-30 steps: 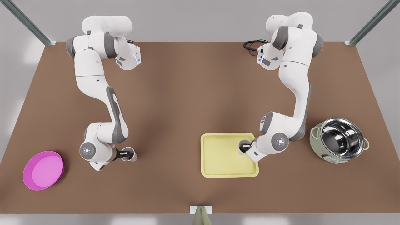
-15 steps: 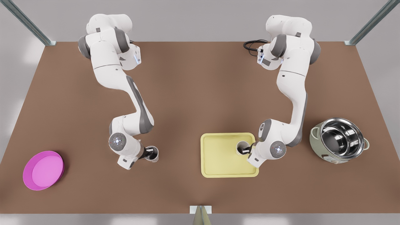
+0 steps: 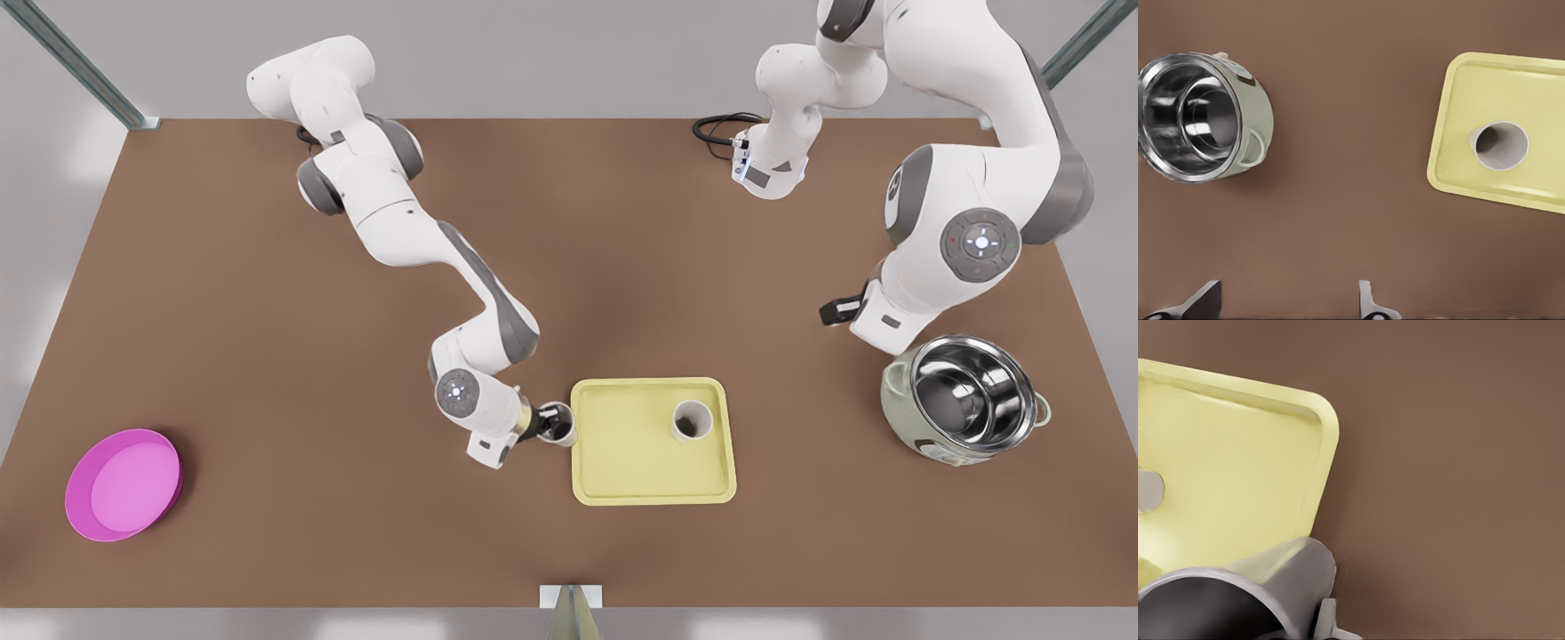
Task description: Use both arms to respectively pick up the white IKEA cups from the middle-left and middle-right positions, then place the white IKEA cups onto the middle-middle tray, ensuring that the cups remain upright and do not tip over
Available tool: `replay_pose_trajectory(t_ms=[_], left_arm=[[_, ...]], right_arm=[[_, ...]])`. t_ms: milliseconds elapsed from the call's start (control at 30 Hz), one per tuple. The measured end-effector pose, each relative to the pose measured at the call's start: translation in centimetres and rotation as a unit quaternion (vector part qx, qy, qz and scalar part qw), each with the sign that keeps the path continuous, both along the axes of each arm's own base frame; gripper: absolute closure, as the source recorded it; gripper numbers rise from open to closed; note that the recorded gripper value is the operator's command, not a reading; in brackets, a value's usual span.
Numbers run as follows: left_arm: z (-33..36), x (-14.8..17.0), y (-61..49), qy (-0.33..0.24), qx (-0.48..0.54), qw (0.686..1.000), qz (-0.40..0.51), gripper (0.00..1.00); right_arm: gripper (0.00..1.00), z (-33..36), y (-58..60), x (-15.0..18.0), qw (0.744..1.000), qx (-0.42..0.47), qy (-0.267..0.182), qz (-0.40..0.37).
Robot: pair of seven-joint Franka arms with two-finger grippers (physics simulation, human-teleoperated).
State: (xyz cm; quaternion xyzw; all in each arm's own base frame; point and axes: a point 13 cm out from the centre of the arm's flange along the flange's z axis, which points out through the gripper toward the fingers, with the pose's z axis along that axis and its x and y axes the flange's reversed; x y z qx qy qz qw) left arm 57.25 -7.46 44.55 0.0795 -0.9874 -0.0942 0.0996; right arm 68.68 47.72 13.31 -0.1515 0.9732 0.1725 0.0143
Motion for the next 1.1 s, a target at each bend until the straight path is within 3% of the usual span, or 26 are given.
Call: replay_pose_trajectory(t_ms=[200, 533, 567, 600, 933, 1100], left_arm=[[-0.1, -1.9, 0.3, 0.042, 0.004, 0.998, -0.042, 0.00], [0.8, -2.7, 0.0, 0.063, -0.010, 0.994, -0.087, 0.00], [0.8, -2.6, -0.1, 0.062, -0.012, 0.994, -0.091, 0.00], [0.8, -2.6, -0.2, 0.062, -0.014, 0.993, -0.095, 0.00], [0.8, -2.1, -0.4, 0.056, -0.023, 0.991, -0.120, 0.00], [0.3, -1.4, -0.7, 0.049, -0.026, 0.990, -0.130, 0.00]], right_arm=[[0.79, -0.4, 4.0, -2.7, 1.000, 0.004, 0.018, -0.019], [0.79, -2.8, 6.6, -3.7, 0.997, 0.019, 0.028, -0.067], [0.44, -2.9, 6.7, -3.7, 0.997, 0.020, 0.028, -0.071], [0.00, -2.9, 6.6, -3.6, 0.997, 0.020, 0.028, -0.076], [0.00, -2.3, 6.1, -2.7, 0.994, 0.015, 0.022, -0.107], [0.00, 3.0, 7.7, -2.6, 0.993, 0.043, 0.010, -0.108]])
